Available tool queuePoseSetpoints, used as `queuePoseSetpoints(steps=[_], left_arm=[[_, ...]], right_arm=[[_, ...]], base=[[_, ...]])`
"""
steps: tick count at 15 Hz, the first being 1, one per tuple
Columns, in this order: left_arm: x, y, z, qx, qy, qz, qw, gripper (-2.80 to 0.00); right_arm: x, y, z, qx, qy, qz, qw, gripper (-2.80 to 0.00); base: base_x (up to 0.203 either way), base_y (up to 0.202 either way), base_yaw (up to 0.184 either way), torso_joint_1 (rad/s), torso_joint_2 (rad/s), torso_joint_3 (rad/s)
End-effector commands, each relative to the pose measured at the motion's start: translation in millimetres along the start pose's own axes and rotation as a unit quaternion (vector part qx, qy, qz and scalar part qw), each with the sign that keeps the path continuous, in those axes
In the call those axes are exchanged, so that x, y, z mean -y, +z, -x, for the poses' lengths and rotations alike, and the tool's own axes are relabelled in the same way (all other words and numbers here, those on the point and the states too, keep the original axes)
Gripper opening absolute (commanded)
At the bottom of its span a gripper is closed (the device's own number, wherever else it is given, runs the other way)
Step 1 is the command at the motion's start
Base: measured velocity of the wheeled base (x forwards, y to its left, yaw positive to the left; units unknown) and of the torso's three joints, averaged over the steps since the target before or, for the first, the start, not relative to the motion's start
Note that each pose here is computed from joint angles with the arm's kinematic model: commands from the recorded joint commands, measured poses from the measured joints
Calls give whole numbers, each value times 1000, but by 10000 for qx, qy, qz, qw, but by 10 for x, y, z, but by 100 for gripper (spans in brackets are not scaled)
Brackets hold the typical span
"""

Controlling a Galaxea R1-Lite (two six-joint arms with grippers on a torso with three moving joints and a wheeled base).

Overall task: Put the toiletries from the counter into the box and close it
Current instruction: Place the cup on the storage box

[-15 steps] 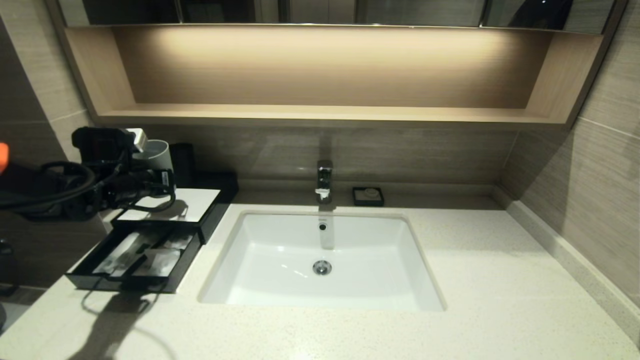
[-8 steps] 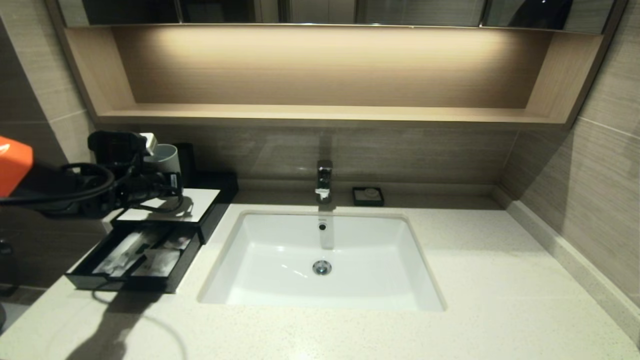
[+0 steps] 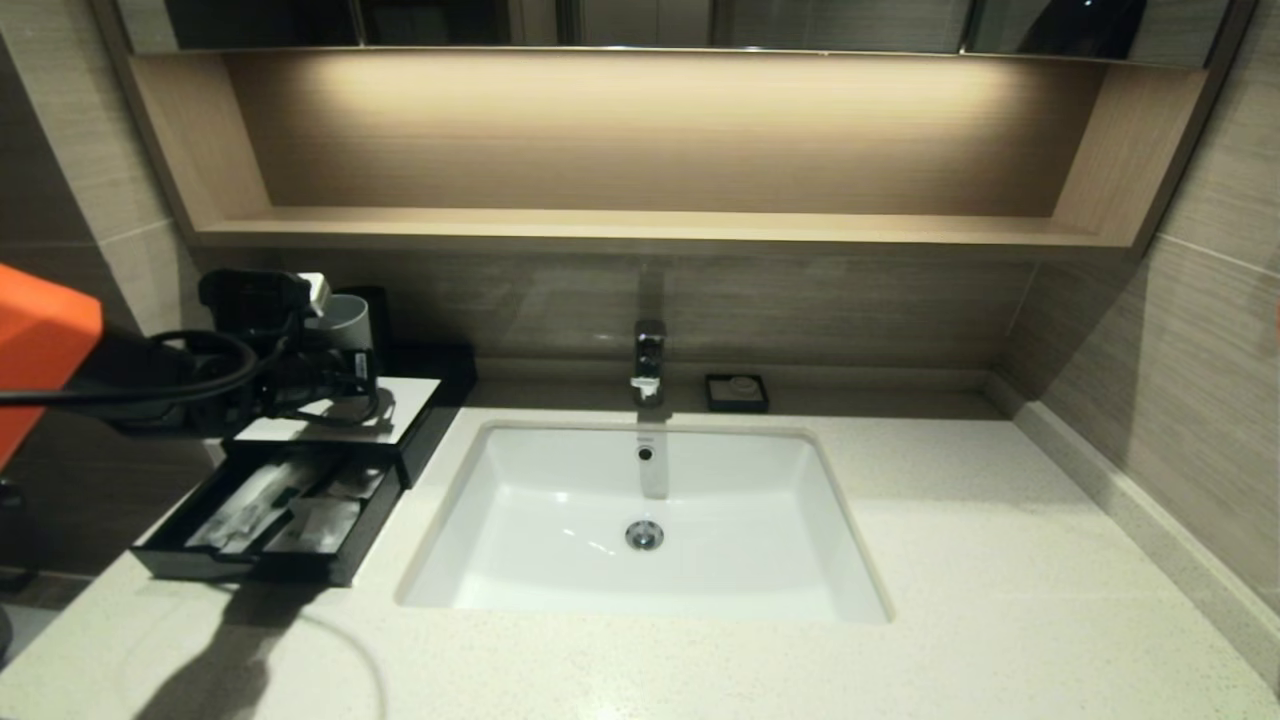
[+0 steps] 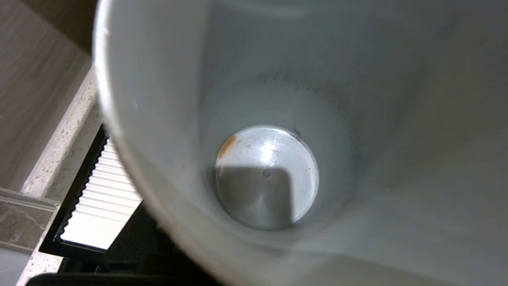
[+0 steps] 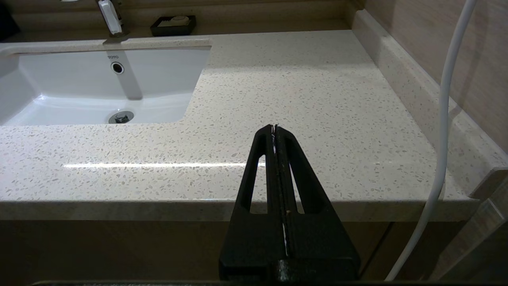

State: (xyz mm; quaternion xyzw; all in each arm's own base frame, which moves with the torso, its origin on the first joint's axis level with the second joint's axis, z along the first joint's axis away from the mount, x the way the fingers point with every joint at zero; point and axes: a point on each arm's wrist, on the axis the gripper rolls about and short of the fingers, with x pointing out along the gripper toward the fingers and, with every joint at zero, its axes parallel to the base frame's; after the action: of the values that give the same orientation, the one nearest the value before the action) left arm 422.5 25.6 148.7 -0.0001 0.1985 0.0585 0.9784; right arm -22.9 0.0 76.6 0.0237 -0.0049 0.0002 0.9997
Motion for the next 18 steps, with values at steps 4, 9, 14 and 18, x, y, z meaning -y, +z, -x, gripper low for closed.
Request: queuePoseSetpoints(steps=[4, 9, 14, 18], left_arm=[[9, -32, -97, -109, -5, 2, 9999, -280], [38, 19, -139, -128, -31, -1, 9999, -280], [46, 58, -160, -397, -24, 166, 9991, -280], [84, 1, -220, -491, -45, 210, 9986, -280]], right_arm=[[0, -1, 0, -2, 3, -1, 10000, -280], [0, -2, -1, -3, 0, -1, 10000, -280], [0, 1, 0, 3, 7, -1, 10000, -280], [0, -3, -1, -8, 1, -1, 10000, -280]], base=[[0, 0, 0, 0, 0, 0], [0, 0, 0, 0, 0, 0], [0, 0, 0, 0, 0, 0], [0, 0, 0, 0, 0, 0]])
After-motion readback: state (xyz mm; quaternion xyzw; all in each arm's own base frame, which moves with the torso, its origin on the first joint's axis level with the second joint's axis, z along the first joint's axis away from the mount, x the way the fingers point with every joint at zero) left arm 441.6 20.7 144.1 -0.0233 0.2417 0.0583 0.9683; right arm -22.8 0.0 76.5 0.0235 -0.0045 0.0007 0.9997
